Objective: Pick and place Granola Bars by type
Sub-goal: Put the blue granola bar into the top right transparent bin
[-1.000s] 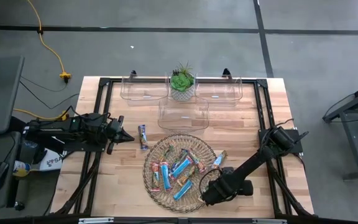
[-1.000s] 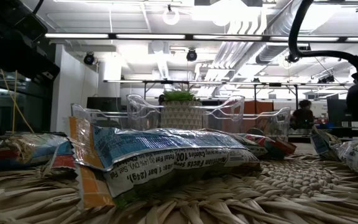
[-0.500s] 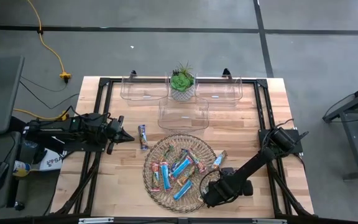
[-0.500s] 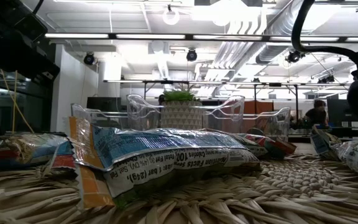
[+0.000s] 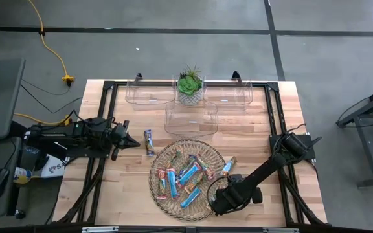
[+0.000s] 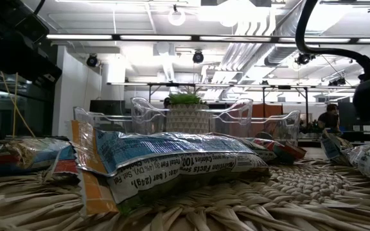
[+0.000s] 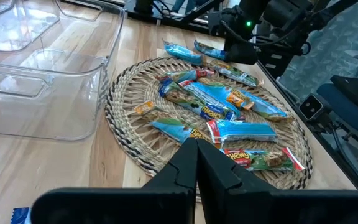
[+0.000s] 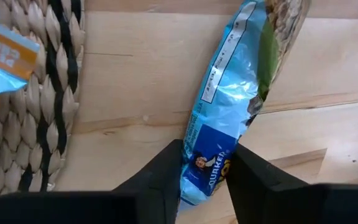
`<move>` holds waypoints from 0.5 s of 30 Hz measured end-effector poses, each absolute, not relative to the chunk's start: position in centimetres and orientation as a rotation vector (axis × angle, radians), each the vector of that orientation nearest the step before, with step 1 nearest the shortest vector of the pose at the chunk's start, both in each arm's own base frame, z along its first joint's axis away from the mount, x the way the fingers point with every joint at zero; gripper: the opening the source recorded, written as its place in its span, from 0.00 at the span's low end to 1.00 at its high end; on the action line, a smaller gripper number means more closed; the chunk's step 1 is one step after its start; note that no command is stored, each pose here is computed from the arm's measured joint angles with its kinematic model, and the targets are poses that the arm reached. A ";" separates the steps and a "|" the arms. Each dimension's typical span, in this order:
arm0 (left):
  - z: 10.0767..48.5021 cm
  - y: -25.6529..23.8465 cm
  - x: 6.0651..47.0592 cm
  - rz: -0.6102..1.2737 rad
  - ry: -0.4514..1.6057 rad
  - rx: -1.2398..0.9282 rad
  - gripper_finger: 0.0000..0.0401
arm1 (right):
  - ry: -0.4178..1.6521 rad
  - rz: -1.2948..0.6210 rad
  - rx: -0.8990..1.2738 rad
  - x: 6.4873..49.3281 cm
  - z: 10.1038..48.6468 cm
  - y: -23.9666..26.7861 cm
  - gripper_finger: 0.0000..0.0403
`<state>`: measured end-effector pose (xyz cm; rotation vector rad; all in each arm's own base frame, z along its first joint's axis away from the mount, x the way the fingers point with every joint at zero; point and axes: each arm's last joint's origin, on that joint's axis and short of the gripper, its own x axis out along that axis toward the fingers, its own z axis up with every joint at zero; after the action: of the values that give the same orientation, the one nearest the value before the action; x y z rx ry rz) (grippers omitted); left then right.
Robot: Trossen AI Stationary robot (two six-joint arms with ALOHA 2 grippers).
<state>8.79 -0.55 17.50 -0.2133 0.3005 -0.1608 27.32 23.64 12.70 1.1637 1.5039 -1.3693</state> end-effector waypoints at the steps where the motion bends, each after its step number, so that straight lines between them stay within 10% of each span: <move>1: 17.5 -0.5 8.8 -0.161 0.300 -0.213 0.00 | 1.505 -1.368 1.164 27.3 12.7 23.6 0.22; 15: 17.5 -0.5 8.8 -0.161 0.300 -0.213 0.00 | 1.536 -1.356 1.155 27.6 13.5 24.2 0.13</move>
<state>8.79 -0.55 17.51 -0.2133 0.3003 -0.1612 27.63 24.16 13.50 1.1545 1.5360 -1.3560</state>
